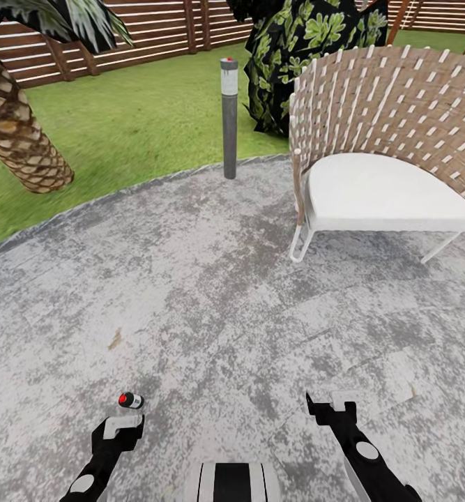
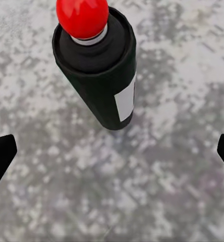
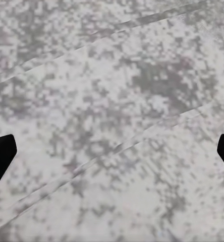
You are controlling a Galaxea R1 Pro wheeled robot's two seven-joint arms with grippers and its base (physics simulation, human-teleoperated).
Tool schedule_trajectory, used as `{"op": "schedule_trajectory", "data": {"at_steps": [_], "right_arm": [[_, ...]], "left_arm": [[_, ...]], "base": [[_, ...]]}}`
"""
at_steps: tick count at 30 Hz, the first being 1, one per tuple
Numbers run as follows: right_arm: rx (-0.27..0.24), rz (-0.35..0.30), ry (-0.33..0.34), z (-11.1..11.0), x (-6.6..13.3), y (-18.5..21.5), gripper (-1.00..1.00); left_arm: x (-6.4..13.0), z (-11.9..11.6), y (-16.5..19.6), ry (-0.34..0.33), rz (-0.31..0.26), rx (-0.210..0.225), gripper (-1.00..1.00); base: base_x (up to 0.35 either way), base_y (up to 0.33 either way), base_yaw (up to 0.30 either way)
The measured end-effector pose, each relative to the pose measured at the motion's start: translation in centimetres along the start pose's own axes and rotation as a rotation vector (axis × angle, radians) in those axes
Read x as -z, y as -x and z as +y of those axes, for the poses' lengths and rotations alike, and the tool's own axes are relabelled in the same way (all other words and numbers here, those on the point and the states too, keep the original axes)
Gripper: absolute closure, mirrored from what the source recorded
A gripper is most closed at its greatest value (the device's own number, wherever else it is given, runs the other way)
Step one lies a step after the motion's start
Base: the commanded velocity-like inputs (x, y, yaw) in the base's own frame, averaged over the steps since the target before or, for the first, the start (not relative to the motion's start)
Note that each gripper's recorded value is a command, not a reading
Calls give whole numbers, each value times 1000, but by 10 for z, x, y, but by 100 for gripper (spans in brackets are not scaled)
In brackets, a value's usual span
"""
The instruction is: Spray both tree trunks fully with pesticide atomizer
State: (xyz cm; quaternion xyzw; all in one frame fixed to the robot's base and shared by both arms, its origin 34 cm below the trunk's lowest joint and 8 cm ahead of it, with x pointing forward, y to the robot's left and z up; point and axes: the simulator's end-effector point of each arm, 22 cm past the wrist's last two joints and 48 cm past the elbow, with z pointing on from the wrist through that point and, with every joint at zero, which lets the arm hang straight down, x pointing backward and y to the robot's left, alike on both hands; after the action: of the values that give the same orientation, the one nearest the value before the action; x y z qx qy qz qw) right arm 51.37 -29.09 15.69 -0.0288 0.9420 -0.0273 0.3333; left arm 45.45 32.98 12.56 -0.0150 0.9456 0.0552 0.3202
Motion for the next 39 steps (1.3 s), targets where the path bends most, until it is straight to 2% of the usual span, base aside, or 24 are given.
{"op": "schedule_trajectory", "data": {"at_steps": [12,39], "right_arm": [[0,2,-2,0,0,-1,-100],[0,1,-2,0,0,-1,-100]], "left_arm": [[0,-1,0,-1,1,0,-100],[-2,-3,6,-4,-11,0,-100]], "base": [[0,68,0],[55,2,0]]}}
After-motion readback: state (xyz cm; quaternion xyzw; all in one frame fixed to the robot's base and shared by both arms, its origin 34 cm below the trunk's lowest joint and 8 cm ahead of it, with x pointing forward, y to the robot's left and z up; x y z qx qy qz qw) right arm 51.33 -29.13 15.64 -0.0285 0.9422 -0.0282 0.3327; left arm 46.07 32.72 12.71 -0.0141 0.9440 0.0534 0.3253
